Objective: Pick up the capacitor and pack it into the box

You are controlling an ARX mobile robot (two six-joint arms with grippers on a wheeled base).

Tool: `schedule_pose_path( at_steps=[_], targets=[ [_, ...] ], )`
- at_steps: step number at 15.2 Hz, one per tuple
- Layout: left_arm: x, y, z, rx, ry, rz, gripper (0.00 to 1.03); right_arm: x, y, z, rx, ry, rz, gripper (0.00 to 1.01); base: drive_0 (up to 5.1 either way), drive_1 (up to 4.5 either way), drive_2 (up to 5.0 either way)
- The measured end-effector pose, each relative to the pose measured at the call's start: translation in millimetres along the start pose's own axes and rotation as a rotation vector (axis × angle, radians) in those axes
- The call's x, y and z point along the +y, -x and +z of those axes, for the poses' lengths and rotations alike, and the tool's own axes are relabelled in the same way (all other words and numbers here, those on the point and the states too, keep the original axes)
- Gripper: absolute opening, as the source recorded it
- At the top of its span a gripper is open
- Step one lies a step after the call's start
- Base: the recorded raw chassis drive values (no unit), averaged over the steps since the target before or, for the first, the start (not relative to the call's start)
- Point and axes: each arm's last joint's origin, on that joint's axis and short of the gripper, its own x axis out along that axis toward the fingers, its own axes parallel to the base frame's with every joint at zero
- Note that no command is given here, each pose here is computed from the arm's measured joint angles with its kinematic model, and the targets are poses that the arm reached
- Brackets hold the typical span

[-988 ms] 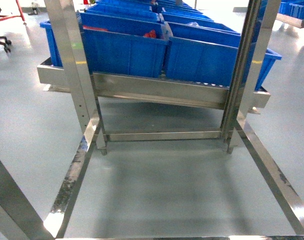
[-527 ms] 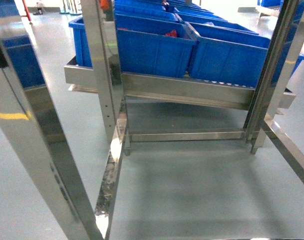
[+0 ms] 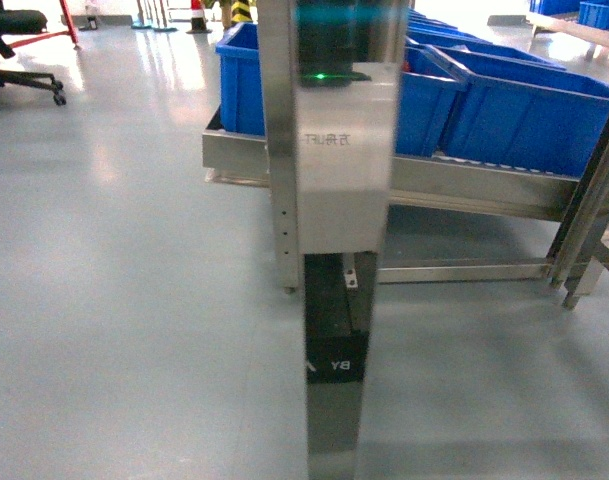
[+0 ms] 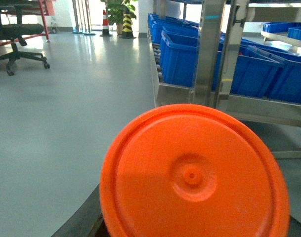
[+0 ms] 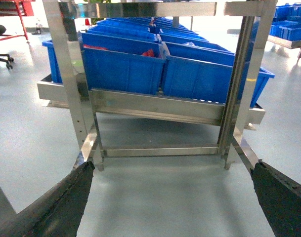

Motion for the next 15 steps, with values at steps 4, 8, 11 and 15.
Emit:
schedule_pose_path(
  at_steps=[4,8,11,15],
  targets=[
    [0.0,0.0,0.0,0.000,0.000,-0.001,0.44,0.0,0.0,0.1,-0.001,0.000,0.000,0.98,-4.8,1.59,3.5],
    [0.0,0.0,0.1,-0.001,0.000,0.000,0.44,0.0,0.0,0.6,-0.006,0.000,0.000,0.98,-4.9,1.54,3.4],
    [0.0,0.0,-0.1,0.002,0.000,0.000,0.44,0.0,0.0,0.6,-0.006,0.000,0.000,0.98,-4.8,1.93,3.1],
    [0.1,0.0,0.0,0.000,0.000,0.001,0.44,0.0,0.0,0.3,-0.003,0.000,0.000,0.98,-5.0,2.40,2.4]
  ],
)
